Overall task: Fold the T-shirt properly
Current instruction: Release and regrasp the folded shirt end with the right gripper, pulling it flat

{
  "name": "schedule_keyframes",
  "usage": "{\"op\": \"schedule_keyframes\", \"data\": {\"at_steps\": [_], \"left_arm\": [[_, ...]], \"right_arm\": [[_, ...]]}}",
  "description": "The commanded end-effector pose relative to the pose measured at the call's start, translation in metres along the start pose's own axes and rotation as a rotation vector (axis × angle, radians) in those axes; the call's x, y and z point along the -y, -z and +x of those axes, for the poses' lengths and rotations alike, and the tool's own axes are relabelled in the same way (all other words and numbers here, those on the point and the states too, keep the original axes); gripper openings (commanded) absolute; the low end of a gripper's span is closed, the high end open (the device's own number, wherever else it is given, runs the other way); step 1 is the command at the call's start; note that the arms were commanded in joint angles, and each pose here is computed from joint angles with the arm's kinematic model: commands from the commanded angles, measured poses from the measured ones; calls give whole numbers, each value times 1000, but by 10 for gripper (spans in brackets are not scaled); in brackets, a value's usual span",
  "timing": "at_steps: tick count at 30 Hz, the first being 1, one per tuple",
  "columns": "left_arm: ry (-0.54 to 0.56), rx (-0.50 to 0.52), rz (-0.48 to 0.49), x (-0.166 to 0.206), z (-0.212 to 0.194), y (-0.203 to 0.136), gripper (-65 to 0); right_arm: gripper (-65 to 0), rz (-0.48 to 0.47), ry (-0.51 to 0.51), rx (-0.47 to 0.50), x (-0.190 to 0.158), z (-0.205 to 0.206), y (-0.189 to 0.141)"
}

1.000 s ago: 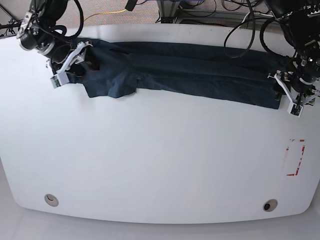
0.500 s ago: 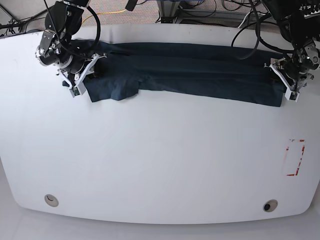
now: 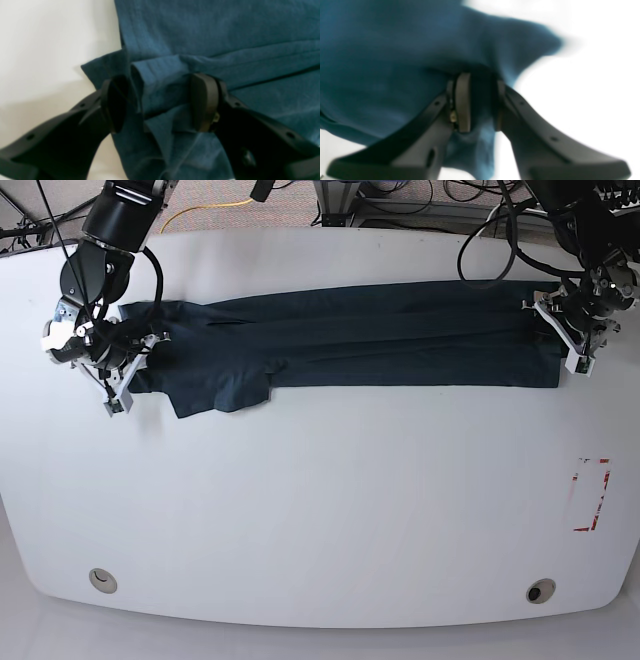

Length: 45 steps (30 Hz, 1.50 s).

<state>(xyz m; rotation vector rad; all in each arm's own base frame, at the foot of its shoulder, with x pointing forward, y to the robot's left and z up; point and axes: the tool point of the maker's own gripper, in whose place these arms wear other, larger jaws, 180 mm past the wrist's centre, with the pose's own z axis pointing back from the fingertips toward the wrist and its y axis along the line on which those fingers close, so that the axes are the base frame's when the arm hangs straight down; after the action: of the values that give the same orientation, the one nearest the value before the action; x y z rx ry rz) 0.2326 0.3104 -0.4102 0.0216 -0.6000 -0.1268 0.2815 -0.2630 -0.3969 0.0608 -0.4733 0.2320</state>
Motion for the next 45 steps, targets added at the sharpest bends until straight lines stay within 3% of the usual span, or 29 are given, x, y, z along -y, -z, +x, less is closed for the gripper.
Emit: {"op": "schedule_keyframes", "data": {"at_steps": [1, 4, 7, 23, 30, 33, 37, 41, 45], "left_arm": [[30, -90, 39, -10, -23, -6, -285], [31, -92, 37, -9, -23, -6, -285], [30, -96, 38, -9, -26, -7, -285], [26, -110, 31, -6, -33, -7, -285], [25, -112, 28, -5, -34, -6, -285], [25, -112, 28, -5, -34, -6, -285], [23, -113, 33, -7, -34, -7, -285], [23, -119, 34, -8, -36, -7, -285], [23, -121, 34, -8, -37, -7, -285]], "right_arm": [[-395, -52, -57, 112, 7, 43, -28], [-255, -73, -80, 162, 5, 63, -39], [-179, -58, -74, 180, -1, 70, -37], [-178, 156, 104, 141, -11, 80, 32], [-182, 214, 9, 118, -49, 86, 45], [-263, 239, 2, 117, -64, 82, 50], [-461, 243, 5, 120, -65, 82, 51], [-620, 242, 4, 126, -65, 83, 50], [-650, 209, -24, 155, -59, 93, 37]]}}
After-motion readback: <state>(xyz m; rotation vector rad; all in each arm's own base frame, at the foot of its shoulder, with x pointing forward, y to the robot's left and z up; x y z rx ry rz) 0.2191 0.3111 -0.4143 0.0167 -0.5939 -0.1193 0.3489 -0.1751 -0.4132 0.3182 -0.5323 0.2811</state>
